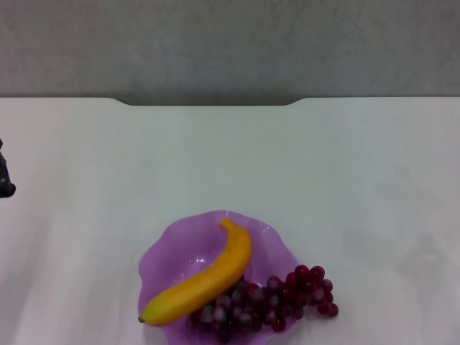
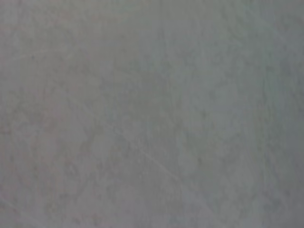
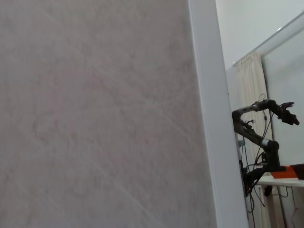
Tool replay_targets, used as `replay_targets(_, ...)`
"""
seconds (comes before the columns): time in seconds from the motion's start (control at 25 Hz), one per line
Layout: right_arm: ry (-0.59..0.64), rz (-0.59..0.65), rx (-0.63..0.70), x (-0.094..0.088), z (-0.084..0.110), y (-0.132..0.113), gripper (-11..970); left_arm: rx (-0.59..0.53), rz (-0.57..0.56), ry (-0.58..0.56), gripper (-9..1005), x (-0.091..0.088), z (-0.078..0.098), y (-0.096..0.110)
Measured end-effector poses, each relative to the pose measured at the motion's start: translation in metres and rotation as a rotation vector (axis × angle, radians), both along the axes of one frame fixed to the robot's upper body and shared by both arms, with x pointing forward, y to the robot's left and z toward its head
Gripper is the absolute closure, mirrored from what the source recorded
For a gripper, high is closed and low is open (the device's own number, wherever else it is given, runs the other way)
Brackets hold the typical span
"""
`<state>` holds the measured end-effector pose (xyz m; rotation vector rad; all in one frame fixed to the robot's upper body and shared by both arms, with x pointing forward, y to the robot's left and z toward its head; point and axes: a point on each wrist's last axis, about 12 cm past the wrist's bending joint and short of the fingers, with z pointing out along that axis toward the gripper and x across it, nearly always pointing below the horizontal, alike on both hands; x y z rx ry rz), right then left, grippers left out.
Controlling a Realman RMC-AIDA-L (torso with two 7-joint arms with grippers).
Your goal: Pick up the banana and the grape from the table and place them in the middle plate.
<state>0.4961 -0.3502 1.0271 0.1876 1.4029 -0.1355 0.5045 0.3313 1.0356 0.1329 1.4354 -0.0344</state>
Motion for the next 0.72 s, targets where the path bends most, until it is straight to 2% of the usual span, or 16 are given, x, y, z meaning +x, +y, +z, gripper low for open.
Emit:
replay_targets(0.2, 0.006, 0.004, 0.001, 0.002, 0.0, 0.0, 959, 0.027, 0.002, 0.002, 960, 0.001, -0.001, -0.002)
replay_targets(0.48, 0.019, 0.008, -0.006, 0.008, 0.001, 0.0, 959, 0.032, -0.014, -0.009, 958, 0.009, 0.003, -0.006)
replay_targets(0.72, 0.046, 0.018, -0.006, 0.016, 0.0, 0.002, 959, 0.08, -0.029, 0.027, 958, 0.019, -0.001, -0.008)
